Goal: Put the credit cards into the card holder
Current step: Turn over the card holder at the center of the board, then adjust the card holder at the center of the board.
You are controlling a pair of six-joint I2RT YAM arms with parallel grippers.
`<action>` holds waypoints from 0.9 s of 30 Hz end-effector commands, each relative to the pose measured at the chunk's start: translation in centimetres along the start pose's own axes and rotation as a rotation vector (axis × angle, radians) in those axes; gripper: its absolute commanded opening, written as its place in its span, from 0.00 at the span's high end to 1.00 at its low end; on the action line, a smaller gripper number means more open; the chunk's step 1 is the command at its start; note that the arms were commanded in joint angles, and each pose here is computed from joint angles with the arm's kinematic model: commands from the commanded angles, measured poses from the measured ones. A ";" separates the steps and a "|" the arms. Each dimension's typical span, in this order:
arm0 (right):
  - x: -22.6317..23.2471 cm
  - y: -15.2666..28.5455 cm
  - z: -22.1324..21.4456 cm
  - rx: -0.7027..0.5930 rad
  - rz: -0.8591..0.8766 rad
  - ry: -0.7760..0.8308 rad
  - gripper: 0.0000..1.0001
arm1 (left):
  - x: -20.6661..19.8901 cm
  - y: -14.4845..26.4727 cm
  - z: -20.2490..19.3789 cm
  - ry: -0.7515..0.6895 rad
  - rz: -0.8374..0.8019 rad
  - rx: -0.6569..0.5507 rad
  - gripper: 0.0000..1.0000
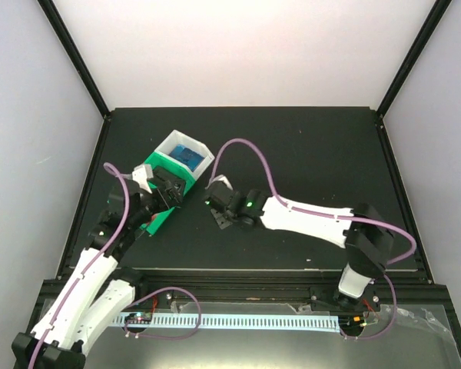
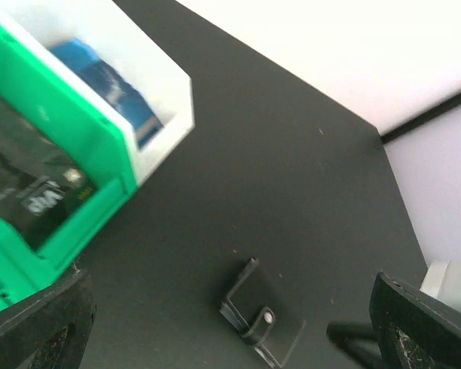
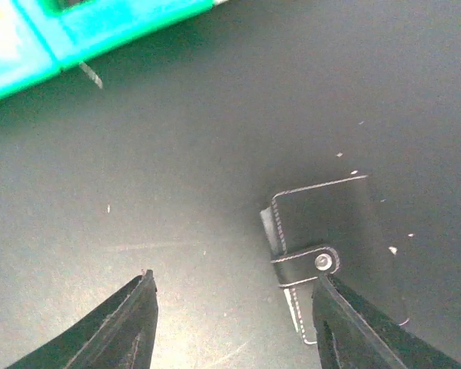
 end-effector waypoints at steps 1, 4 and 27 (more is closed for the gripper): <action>-3.0 0.3 0.4 -0.035 0.060 -0.238 0.43 | -2.8 -1.6 -2.9 -0.103 -0.204 0.189 0.01; -5.8 -0.4 -2.7 0.007 0.074 -0.387 0.43 | -4.1 -3.4 -4.9 -0.162 -0.250 0.284 0.01; -8.8 -7.0 -9.7 0.140 0.232 -0.626 0.75 | -3.0 -16.8 -14.5 -0.279 -0.061 0.692 0.38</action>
Point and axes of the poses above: each gripper's point midway between its finger pads, its own y axis back along the fingers, its own x axis along the line the jaws close on, z = x × y, the point moved 2 cm from there along y, back along the fingers, and after that the axes turned 6 degrees about y, right-handed, at the moved point
